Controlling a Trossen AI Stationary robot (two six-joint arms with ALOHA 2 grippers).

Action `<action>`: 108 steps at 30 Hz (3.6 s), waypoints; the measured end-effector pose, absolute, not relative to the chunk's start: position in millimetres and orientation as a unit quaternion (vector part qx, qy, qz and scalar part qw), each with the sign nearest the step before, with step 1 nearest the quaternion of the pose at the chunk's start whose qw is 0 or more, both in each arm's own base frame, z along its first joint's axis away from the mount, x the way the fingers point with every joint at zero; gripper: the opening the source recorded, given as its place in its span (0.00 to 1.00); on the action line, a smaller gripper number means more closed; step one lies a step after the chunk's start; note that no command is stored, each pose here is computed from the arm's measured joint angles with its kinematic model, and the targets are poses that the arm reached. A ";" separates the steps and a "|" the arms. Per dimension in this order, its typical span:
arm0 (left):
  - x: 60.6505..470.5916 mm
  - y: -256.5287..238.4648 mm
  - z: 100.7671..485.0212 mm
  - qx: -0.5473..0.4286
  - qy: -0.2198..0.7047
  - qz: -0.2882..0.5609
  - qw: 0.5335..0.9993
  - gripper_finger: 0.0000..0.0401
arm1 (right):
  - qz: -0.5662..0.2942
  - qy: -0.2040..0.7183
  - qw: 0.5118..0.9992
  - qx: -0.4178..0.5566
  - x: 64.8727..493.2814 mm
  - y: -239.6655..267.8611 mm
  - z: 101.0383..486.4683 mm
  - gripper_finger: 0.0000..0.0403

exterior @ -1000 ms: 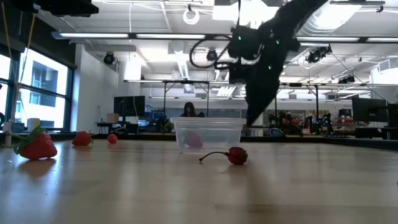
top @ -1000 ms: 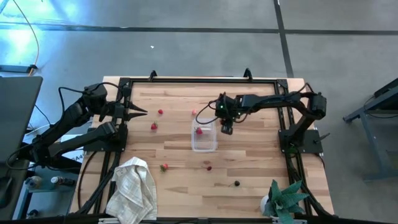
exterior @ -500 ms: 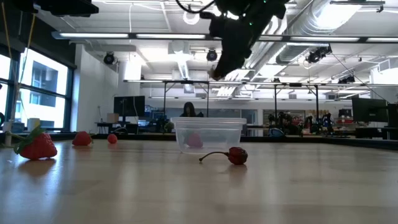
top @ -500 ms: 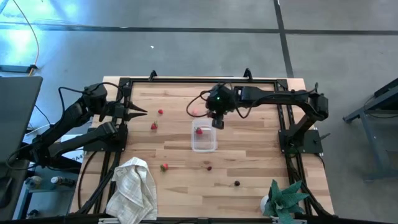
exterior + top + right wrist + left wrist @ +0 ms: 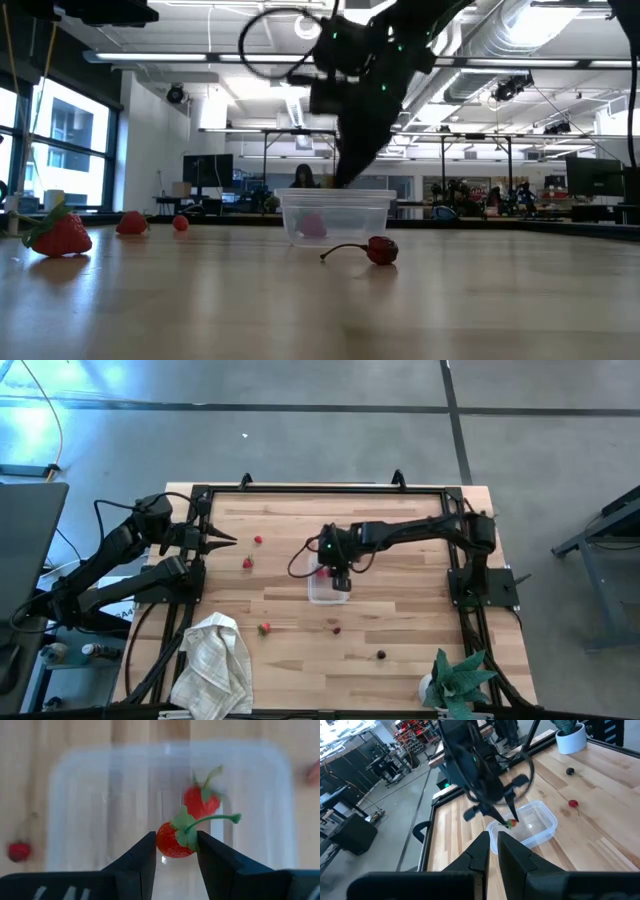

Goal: Pick and placing Produce into tupperware
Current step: Put the strawberry into the transparent bin, then put the black cherry into the transparent bin

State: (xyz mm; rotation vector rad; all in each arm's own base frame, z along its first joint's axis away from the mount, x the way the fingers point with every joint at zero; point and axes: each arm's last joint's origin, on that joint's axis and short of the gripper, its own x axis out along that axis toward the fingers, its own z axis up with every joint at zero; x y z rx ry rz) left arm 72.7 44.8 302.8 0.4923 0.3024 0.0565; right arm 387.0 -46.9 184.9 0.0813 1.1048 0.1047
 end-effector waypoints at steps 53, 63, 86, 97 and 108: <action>72.8 44.8 302.9 0.243 0.149 0.028 0.958 0.07 | 0.035 0.562 0.826 0.006 407.2 -52.7 180.9 0.39; 72.8 44.8 302.9 0.243 0.149 0.028 0.958 0.07 | 0.008 0.597 0.802 0.026 409.4 -52.4 232.2 0.39; 72.8 44.8 302.9 0.243 0.149 0.028 0.958 0.07 | -0.110 0.686 0.717 0.061 372.2 79.7 304.8 0.39; 72.8 44.8 302.9 0.243 0.149 0.028 0.958 0.07 | -0.117 0.629 0.768 -0.012 319.6 176.4 327.9 0.39; 72.8 44.8 302.9 0.243 0.149 0.028 0.958 0.07 | -0.069 0.549 0.833 0.011 241.5 268.7 346.0 0.39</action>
